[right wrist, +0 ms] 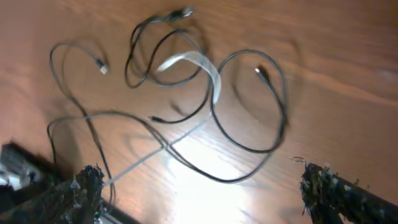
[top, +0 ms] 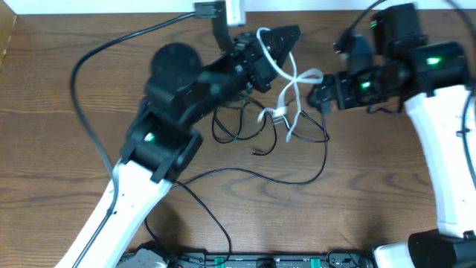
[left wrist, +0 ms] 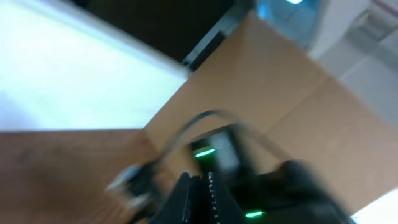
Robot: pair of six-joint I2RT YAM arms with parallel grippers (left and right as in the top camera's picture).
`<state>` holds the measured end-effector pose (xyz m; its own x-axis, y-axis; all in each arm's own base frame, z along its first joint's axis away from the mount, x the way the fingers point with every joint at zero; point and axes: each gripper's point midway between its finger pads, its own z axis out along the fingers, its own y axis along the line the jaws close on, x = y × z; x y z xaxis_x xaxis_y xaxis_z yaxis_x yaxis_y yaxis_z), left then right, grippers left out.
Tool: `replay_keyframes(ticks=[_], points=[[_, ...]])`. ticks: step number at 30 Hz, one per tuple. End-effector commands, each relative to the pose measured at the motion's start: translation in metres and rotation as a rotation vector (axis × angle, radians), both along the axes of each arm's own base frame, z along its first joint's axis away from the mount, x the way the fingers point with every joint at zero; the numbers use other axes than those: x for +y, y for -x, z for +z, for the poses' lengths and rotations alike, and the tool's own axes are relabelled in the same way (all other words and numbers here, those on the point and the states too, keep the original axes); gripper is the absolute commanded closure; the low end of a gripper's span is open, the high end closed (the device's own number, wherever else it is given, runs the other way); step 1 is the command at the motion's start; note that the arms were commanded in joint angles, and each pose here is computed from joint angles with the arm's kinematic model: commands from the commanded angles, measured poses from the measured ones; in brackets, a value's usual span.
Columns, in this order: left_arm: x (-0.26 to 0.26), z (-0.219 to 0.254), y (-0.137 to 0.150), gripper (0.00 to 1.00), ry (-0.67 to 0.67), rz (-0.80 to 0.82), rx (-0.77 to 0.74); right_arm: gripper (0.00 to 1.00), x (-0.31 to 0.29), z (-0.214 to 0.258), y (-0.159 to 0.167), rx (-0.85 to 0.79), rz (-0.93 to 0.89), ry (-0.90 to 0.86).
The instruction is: Untangle cables
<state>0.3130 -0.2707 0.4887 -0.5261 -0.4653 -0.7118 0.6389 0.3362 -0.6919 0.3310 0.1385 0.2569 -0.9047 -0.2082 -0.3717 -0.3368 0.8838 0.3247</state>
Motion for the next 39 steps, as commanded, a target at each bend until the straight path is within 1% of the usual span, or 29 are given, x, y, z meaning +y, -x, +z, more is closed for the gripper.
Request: replay_keyframes(ticks=[1,3,5,9,15,17,21,24,27,30,33,36,39], points=[[0.010,0.025,0.019,0.92,0.039,-0.011,-0.052,0.01,0.025,-0.012,0.009,0.001,0.132,-0.038],[0.014,0.029,0.022,0.92,0.046,0.002,-0.061,0.01,0.039,-0.015,0.015,-0.008,0.207,-0.069],[0.015,0.031,0.023,0.92,0.050,0.002,-0.066,0.01,0.047,-0.015,0.018,-0.014,0.241,-0.078],[0.015,0.035,0.024,0.92,0.057,0.002,-0.077,0.01,0.053,-0.015,0.020,-0.023,0.264,-0.080],[0.021,0.063,0.033,0.92,0.120,0.002,-0.183,0.01,0.056,-0.014,0.024,-0.015,0.280,-0.094],[0.025,0.066,0.030,0.92,0.129,0.024,-0.192,0.01,0.059,-0.013,0.028,-0.014,0.312,-0.113],[0.045,0.062,0.009,0.92,0.141,0.142,-0.144,0.01,0.063,-0.010,0.031,-0.028,0.356,-0.135],[0.066,0.053,-0.010,0.93,0.178,0.233,-0.045,0.01,0.064,-0.008,0.027,-0.047,0.359,-0.138],[0.080,0.043,-0.023,0.92,0.212,0.277,0.048,0.01,0.069,-0.004,0.022,-0.076,0.368,-0.160],[0.084,0.041,-0.025,0.93,0.210,0.290,0.053,0.01,0.082,0.008,0.020,-0.117,0.405,-0.244],[0.087,0.042,-0.027,0.93,0.215,0.308,0.052,0.01,0.097,0.022,0.022,-0.177,0.488,-0.329],[0.087,0.042,-0.027,0.93,0.233,0.304,0.072,0.01,0.107,0.029,0.017,-0.227,0.505,-0.345],[0.086,0.043,-0.026,0.92,0.293,0.282,0.127,0.01,0.120,0.036,0.013,-0.283,0.534,-0.358]])
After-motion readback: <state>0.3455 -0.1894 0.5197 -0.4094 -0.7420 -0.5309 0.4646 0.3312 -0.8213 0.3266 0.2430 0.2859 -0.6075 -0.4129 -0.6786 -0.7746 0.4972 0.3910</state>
